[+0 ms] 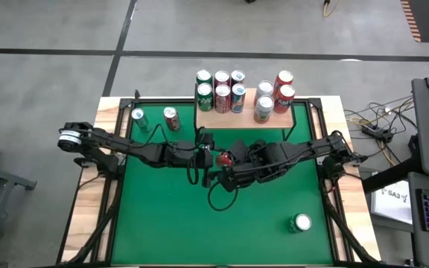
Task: Place canned beverage on shelf
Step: Put the red soda can aligned with the red soda can on the shelf
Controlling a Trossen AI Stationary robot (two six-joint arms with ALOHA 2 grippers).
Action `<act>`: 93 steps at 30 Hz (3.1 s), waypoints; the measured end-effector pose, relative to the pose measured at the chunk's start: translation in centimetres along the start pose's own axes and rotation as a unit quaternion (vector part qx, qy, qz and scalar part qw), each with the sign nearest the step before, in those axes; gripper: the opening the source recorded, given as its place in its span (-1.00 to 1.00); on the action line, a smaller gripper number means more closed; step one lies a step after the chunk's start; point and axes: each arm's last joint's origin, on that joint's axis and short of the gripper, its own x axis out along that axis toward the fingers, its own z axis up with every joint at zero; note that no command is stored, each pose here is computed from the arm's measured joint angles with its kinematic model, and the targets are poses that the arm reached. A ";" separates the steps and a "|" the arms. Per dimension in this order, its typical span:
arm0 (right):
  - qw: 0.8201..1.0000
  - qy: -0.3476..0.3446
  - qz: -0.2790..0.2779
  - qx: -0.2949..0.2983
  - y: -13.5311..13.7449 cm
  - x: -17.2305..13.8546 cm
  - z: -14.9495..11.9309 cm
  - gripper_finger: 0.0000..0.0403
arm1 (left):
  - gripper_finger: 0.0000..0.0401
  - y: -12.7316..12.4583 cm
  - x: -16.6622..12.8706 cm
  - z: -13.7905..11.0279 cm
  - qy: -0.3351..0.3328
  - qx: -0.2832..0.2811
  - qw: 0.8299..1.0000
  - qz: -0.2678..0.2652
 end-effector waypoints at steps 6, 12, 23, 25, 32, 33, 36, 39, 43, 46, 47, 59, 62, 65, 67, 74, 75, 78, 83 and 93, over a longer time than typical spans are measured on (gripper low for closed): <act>1.000 0.004 0.004 -0.002 0.0 0.0 0.0 0.62 | 0.41 0.0 0.0 0.1 -0.003 0.000 1.000 0.002; 1.000 -0.002 0.013 0.007 -0.3 -0.6 0.2 0.73 | 0.41 0.0 -0.1 0.1 -0.018 0.004 1.000 0.006; 0.995 -0.087 0.045 0.016 -1.8 -4.5 0.8 0.75 | 0.41 -0.1 -0.6 -0.1 -0.051 0.003 0.999 0.010; 0.992 -0.116 0.048 0.007 -2.2 -5.9 0.5 0.75 | 0.41 0.0 -1.1 -0.2 -0.079 -0.002 0.997 0.017; 0.971 -0.227 0.045 -0.052 -2.5 -10.7 -2.6 0.75 | 0.41 0.5 -4.0 0.3 -0.148 -0.024 0.988 0.028; 0.967 -0.243 0.040 -0.063 -2.3 -11.1 -3.2 0.75 | 0.41 0.7 -4.5 0.6 -0.157 -0.028 0.987 0.028; 0.951 -0.288 0.021 -0.107 -1.4 -11.8 -5.2 0.75 | 0.41 0.8 -5.9 0.9 -0.188 -0.051 0.980 0.031; 0.935 -0.326 -0.003 -0.141 -0.2 -11.7 -7.2 0.75 | 0.41 0.7 -7.2 0.6 -0.223 -0.072 0.972 0.032; 0.921 -0.352 -0.022 -0.163 1.2 -10.6 -9.5 0.75 | 0.41 0.7 -8.7 0.4 -0.292 -0.103 0.950 0.038; 0.918 -0.362 -0.028 -0.160 2.2 -9.6 -10.4 0.75 | 0.41 0.4 -8.9 -0.1 -0.321 -0.123 0.938 0.036; 0.917 -0.363 -0.030 -0.164 2.6 -9.2 -10.6 0.75 | 0.41 0.3 -8.8 -0.3 -0.324 -0.127 0.937 0.035; 0.917 -0.373 -0.040 -0.136 5.3 -6.3 -9.6 0.75 | 0.41 -1.0 -5.3 -1.3 -0.326 -0.147 0.934 0.024; 0.917 -0.377 -0.041 -0.124 5.6 -5.9 -8.7 0.75 | 0.41 -1.4 -4.5 -1.5 -0.326 -0.150 0.933 0.020; 0.918 -0.372 -0.042 -0.127 5.7 -5.5 -7.8 0.75 | 0.41 -1.6 -4.0 -1.6 -0.322 -0.158 0.933 0.015; 0.920 -0.368 -0.040 -0.128 5.8 -5.3 -7.4 0.75 | 0.41 -1.7 -3.8 -1.7 -0.318 -0.158 0.935 0.013; 0.923 -0.356 -0.025 -0.142 6.2 -4.6 -5.8 0.75 | 0.41 -1.7 -3.6 -1.7 -0.314 -0.162 0.935 0.024; 0.923 -0.357 -0.026 -0.141 6.3 -4.5 -5.6 0.75 | 0.41 -1.7 -3.6 -1.7 -0.313 -0.162 0.935 0.024; 0.922 -0.357 -0.036 -0.146 6.1 -4.1 -5.1 0.75 | 0.41 -1.9 -3.7 -1.6 -0.313 -0.162 0.935 0.022; 0.925 -0.347 -0.043 -0.150 5.9 -2.8 -4.4 0.75 | 0.41 -2.0 -3.7 -1.6 -0.313 -0.160 0.936 0.019; 0.926 -0.348 -0.041 -0.140 6.0 -0.4 -2.5 0.74 | 0.41 -2.0 -3.7 -1.6 -0.313 -0.159 0.936 0.021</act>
